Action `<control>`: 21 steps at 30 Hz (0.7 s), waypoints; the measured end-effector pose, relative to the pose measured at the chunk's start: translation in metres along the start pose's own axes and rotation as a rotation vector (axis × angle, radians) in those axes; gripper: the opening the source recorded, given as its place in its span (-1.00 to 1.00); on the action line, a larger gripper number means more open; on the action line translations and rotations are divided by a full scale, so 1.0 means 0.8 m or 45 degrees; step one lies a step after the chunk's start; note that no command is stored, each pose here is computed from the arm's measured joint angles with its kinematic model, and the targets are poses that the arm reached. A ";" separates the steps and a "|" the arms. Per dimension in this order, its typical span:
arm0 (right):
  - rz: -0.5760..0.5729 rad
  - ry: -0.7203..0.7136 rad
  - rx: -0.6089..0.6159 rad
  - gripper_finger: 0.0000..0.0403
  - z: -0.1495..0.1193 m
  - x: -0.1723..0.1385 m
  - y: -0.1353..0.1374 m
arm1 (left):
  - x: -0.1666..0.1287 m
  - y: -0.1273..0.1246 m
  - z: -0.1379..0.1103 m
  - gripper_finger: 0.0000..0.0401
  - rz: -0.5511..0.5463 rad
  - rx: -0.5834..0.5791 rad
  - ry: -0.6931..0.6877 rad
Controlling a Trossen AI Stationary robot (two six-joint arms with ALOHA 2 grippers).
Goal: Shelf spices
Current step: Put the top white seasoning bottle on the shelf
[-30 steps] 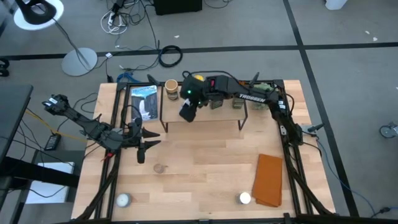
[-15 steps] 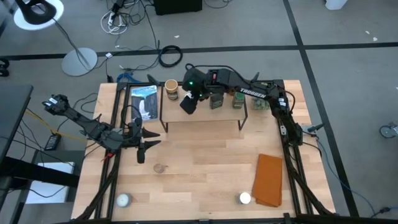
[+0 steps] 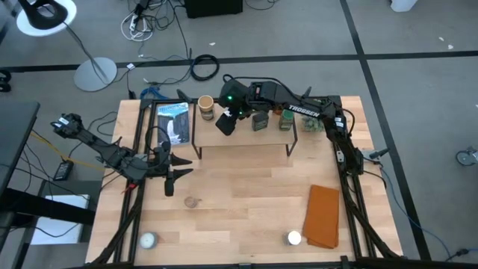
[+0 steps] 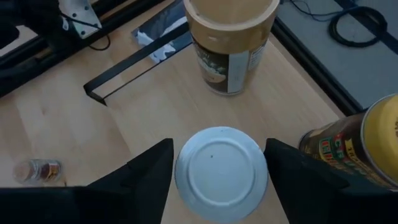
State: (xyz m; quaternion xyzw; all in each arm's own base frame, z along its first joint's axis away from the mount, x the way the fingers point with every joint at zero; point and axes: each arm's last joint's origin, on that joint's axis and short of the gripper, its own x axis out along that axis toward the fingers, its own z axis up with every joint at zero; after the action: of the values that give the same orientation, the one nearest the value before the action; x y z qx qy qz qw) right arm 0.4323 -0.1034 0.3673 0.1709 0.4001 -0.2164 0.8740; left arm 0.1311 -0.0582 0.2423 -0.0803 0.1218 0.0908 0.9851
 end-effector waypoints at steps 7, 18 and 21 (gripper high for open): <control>0.015 -0.053 -0.012 0.25 0.004 -0.017 -0.001 | 0.000 0.000 0.000 -0.33 -0.004 0.001 0.002; -0.019 -0.135 -0.027 -0.15 0.004 -0.070 -0.003 | 0.000 0.000 0.000 -0.33 -0.004 0.002 0.004; -0.054 -0.163 -0.082 -0.54 -0.003 -0.092 0.009 | 0.000 0.000 0.000 -0.33 -0.003 0.008 0.004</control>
State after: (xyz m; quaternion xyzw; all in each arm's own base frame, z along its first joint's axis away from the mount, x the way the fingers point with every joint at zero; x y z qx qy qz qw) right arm 0.3910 -0.0782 0.4238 0.1200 0.3535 -0.2325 0.8981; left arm 0.1310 -0.0582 0.2421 -0.0776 0.1237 0.0890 0.9853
